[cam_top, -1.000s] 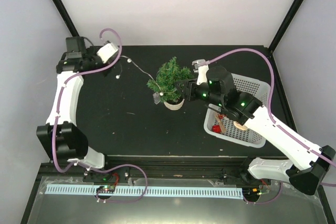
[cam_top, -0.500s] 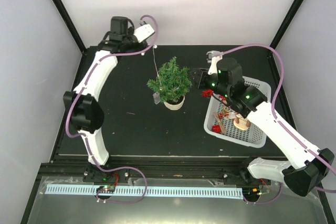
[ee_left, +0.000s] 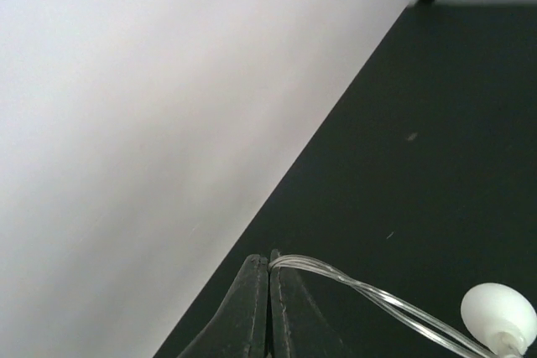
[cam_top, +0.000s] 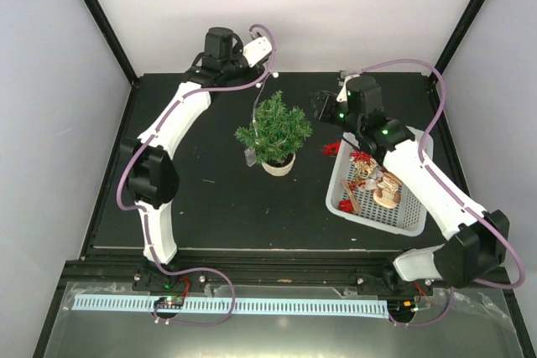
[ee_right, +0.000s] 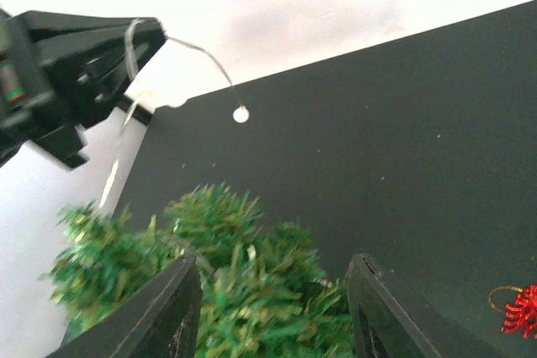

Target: Decorate the small christmas tree

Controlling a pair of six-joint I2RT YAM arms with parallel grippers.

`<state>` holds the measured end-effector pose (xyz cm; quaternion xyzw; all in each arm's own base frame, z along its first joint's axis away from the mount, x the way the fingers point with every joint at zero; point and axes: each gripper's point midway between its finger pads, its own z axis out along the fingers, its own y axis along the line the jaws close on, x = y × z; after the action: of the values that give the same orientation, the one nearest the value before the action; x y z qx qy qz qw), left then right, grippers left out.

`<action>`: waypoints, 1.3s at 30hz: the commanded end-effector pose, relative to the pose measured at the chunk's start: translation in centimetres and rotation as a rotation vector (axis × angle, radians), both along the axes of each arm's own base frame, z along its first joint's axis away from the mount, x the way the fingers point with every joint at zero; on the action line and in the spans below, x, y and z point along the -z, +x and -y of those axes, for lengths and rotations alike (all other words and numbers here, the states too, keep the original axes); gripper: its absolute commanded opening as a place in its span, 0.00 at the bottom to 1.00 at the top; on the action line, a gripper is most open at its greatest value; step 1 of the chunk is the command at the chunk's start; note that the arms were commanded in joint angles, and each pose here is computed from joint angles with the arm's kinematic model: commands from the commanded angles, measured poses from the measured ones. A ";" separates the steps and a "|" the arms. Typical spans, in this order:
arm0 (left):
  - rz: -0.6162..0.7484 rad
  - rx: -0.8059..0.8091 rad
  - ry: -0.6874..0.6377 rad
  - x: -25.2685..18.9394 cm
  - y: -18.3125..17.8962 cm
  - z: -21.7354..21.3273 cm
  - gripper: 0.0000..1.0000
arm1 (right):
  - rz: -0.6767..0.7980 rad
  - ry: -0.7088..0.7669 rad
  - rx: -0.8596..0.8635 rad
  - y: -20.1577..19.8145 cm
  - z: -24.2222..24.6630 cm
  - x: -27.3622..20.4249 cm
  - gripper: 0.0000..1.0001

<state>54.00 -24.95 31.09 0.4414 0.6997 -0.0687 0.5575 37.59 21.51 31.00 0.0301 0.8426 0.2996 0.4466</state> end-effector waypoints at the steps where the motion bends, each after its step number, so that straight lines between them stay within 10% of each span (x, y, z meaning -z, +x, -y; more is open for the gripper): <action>1: 0.051 0.205 -0.220 -6.4 -3.3 3.5 0.02 | 0.029 0.099 0.013 2.6 0.6 -0.7 0.50; 12: -0.159 0.634 -0.505 -9.5 -9.8 7.4 0.02 | 0.155 0.067 -0.131 5.0 -0.6 -1.3 0.51; 27: -0.258 0.712 -0.539 -9.6 -11.3 8.1 0.02 | 0.155 0.111 -0.267 6.1 -3.5 -0.7 0.50; 33: -0.293 0.722 -0.548 -9.2 -11.2 8.2 0.02 | 0.134 0.112 -0.266 7.7 -4.2 -0.3 0.04; 39: -0.334 0.708 -0.588 -9.1 -10.2 6.8 0.07 | 0.161 0.053 -0.209 8.7 -3.3 -2.0 0.01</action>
<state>43.32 -32.56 39.04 0.4624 0.5519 -0.4994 0.4819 45.71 25.45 30.86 -0.0689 0.7987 0.3906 0.4525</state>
